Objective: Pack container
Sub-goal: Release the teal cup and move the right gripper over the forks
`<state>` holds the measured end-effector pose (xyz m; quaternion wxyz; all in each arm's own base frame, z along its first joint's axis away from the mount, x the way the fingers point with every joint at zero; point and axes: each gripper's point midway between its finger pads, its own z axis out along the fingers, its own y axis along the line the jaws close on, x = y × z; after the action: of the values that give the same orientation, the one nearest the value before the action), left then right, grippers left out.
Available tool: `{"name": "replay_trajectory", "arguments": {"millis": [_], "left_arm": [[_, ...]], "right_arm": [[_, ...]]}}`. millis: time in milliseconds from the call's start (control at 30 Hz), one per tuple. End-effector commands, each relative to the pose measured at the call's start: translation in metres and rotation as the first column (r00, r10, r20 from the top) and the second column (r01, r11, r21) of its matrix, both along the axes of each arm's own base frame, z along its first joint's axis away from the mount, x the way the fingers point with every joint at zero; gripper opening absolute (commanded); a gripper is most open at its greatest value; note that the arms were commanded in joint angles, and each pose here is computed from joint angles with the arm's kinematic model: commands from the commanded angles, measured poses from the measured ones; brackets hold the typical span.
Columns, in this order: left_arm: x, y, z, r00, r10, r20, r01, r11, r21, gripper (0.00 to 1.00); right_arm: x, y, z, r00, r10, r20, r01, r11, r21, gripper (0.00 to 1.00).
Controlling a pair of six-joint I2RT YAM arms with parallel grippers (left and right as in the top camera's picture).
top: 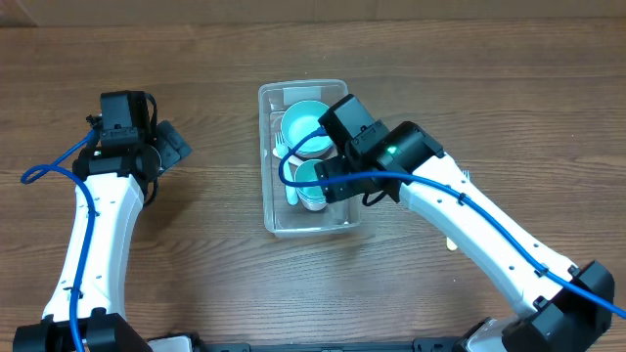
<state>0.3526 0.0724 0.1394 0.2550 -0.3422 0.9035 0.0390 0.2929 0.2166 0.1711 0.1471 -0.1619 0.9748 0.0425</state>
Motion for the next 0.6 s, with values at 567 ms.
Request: {"name": "replay_trajectory", "arguments": {"millis": [567], "left_arm": [[0.004,0.002,0.015,0.999,-0.015,0.038,0.014,1.000,0.014,1.00]], "right_arm": [[-0.038,-0.208,0.022,0.770,-0.638,-0.004,0.633,0.766,-0.113,0.83]]}}
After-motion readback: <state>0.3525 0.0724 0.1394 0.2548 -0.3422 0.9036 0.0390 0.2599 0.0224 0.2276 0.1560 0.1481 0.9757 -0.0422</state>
